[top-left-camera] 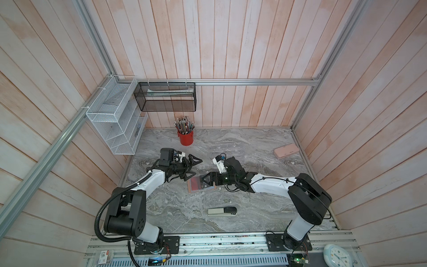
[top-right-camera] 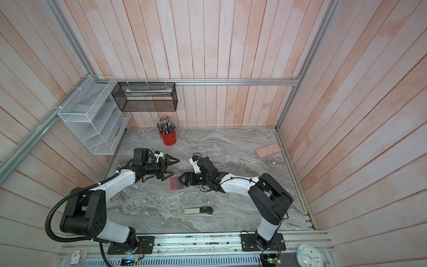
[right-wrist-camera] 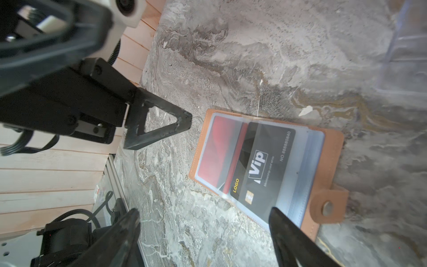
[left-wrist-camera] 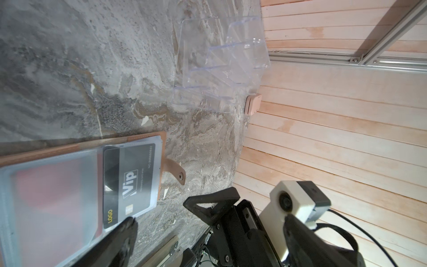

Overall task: Take the credit cards out of the card holder
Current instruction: Move the card holder to the center of the table, then take out the credit card from the card slot.

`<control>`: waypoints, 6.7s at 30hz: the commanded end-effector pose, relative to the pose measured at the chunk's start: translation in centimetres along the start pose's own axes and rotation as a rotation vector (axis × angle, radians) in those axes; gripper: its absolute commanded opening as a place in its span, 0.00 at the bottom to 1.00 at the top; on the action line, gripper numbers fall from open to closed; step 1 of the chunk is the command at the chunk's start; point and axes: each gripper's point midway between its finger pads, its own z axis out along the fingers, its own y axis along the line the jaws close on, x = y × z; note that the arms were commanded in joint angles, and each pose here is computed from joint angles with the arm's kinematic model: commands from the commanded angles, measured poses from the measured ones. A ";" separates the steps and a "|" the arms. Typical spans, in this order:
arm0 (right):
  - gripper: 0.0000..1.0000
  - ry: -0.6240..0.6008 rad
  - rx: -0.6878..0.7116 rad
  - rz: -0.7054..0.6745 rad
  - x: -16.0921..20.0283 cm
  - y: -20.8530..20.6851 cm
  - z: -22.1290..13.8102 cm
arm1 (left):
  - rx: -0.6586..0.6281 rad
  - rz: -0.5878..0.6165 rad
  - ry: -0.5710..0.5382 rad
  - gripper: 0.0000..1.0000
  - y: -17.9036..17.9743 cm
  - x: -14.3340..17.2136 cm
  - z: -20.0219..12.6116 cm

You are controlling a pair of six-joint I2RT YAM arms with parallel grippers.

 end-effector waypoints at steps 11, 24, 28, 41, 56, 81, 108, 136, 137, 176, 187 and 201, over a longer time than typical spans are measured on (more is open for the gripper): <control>0.88 0.043 -0.102 0.069 2.3 -2.2 1.9 | -0.027 -0.064 0.041 1.00 3.3 -0.3 2.2; 0.87 0.062 -0.057 0.150 3.3 -5.4 2.3 | -0.063 -0.067 0.072 1.00 3.9 -0.2 3.8; 0.87 0.069 -0.061 0.156 3.5 -5.6 2.5 | -0.076 -0.086 0.079 1.00 4.9 -0.2 4.3; 0.85 0.067 -0.057 0.161 3.6 -5.7 2.4 | -0.094 -0.092 0.084 0.87 6.6 0.4 4.5; 0.85 0.065 -0.047 0.172 3.6 -6.1 2.3 | -0.159 -0.045 0.095 0.51 8.2 0.8 4.5; 0.84 0.062 -0.044 0.181 3.4 -6.3 2.4 | -0.170 0.016 0.104 0.25 9.5 1.5 5.0; 0.84 0.063 -0.024 0.186 3.2 -6.5 2.3 | -0.184 0.091 0.078 0.00 9.0 1.1 4.7; 0.86 0.099 0.097 0.195 3.9 -8.7 2.7 | -0.250 0.207 0.084 0.00 8.9 0.8 3.8; 0.86 0.097 0.095 0.193 3.8 -8.6 2.6 | -0.247 0.213 0.084 0.00 8.8 0.7 3.8; 0.88 0.081 -0.098 0.145 1.3 -4.2 4.7 | -0.200 0.214 0.079 0.00 7.7 0.5 4.0; 0.87 0.097 -0.024 0.274 3.7 -7.2 5.2 | -0.204 0.217 0.076 0.00 7.3 0.1 3.9; 0.87 0.137 0.087 0.327 5.3 -10.1 5.6 | -0.226 0.217 0.059 0.00 7.3 -0.9 2.5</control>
